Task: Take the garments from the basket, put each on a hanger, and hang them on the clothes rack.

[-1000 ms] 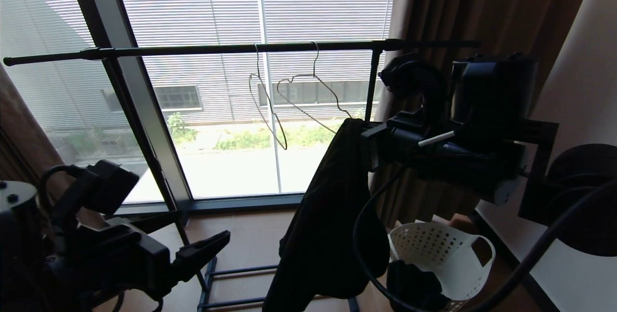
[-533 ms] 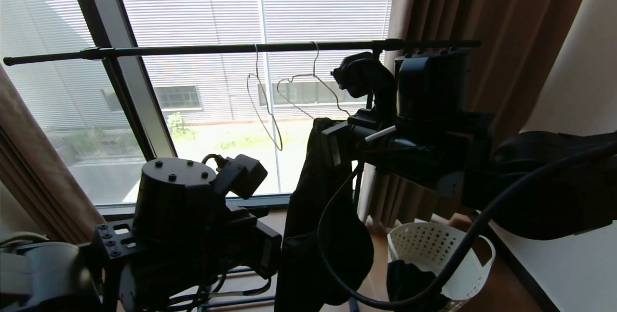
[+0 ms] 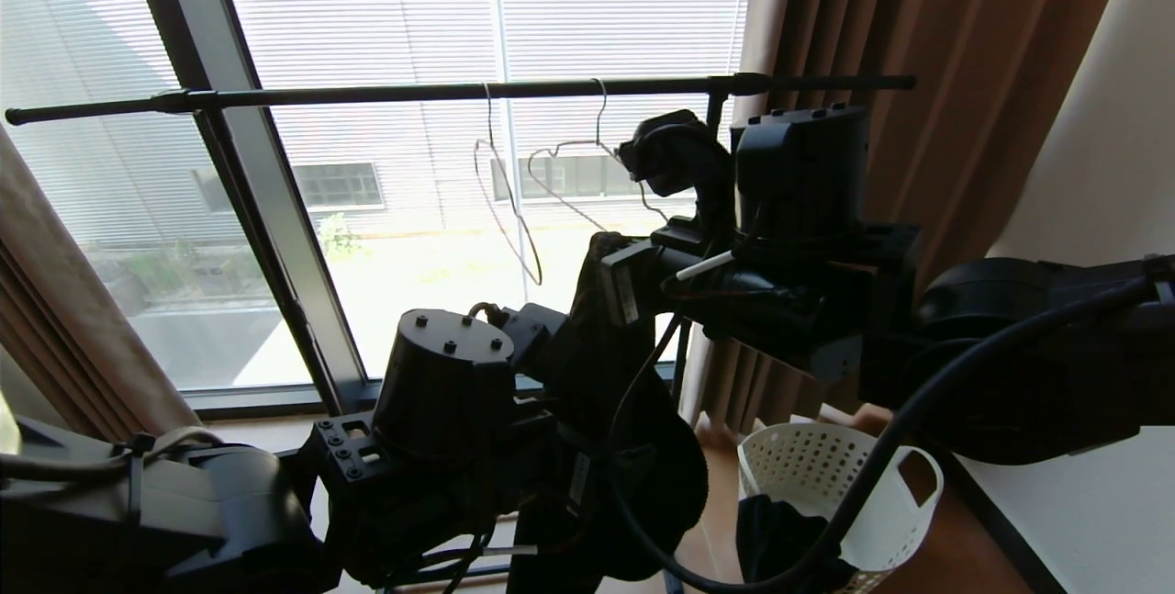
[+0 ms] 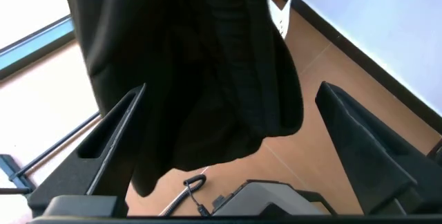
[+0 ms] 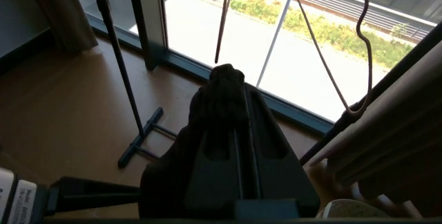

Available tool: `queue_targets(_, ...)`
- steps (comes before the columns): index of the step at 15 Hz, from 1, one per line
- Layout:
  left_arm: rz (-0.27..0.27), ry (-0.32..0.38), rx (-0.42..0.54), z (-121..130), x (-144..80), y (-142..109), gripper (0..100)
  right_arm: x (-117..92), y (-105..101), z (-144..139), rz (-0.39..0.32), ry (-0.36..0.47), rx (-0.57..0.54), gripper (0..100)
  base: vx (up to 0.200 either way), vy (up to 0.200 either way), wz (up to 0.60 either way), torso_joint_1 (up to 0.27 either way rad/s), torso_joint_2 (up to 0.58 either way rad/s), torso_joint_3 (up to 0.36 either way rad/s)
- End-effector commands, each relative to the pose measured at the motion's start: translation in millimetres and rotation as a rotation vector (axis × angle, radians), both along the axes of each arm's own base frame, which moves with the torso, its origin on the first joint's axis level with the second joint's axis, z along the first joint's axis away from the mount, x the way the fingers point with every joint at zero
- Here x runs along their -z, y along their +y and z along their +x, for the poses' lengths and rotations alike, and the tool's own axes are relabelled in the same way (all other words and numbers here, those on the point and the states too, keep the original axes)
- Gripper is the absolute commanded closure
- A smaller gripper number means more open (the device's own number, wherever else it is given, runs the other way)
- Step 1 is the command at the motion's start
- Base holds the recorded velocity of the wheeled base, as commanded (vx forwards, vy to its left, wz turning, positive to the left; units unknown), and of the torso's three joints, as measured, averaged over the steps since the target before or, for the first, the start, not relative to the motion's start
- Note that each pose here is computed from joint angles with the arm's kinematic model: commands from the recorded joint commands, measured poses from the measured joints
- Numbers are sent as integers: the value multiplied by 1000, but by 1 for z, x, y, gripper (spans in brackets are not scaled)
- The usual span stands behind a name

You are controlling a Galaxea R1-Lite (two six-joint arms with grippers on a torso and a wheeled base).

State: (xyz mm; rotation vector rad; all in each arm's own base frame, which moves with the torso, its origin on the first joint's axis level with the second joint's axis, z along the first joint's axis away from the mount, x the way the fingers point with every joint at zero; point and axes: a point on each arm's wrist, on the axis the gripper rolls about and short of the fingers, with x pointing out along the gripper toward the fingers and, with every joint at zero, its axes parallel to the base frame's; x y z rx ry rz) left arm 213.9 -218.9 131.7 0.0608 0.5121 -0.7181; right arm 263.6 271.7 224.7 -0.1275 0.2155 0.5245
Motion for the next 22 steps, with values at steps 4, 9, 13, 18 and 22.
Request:
queue_targets(4,49,-8,-71,9,11,-8,0,-9,1,-4,20,-20,-3,100,0,0,0,0,0,0)
queue_targets(9,96,-11,-163,30,28,-11,0,-24,-6,-11,76,-50,103,100,0,0,0,0,0,0)
queue_targets(13,134,4,-188,25,37,-5,0,-37,-25,-10,127,-66,168,100,0,0,0,0,0,0)
queue_targets(18,187,42,-199,16,49,8,0,-44,-62,-1,184,-59,273,100,0,0,0,0,0,0)
queue_targets(22,127,-20,-230,9,22,17,100,-33,-90,4,184,-60,344,100,0,0,0,0,0,0)
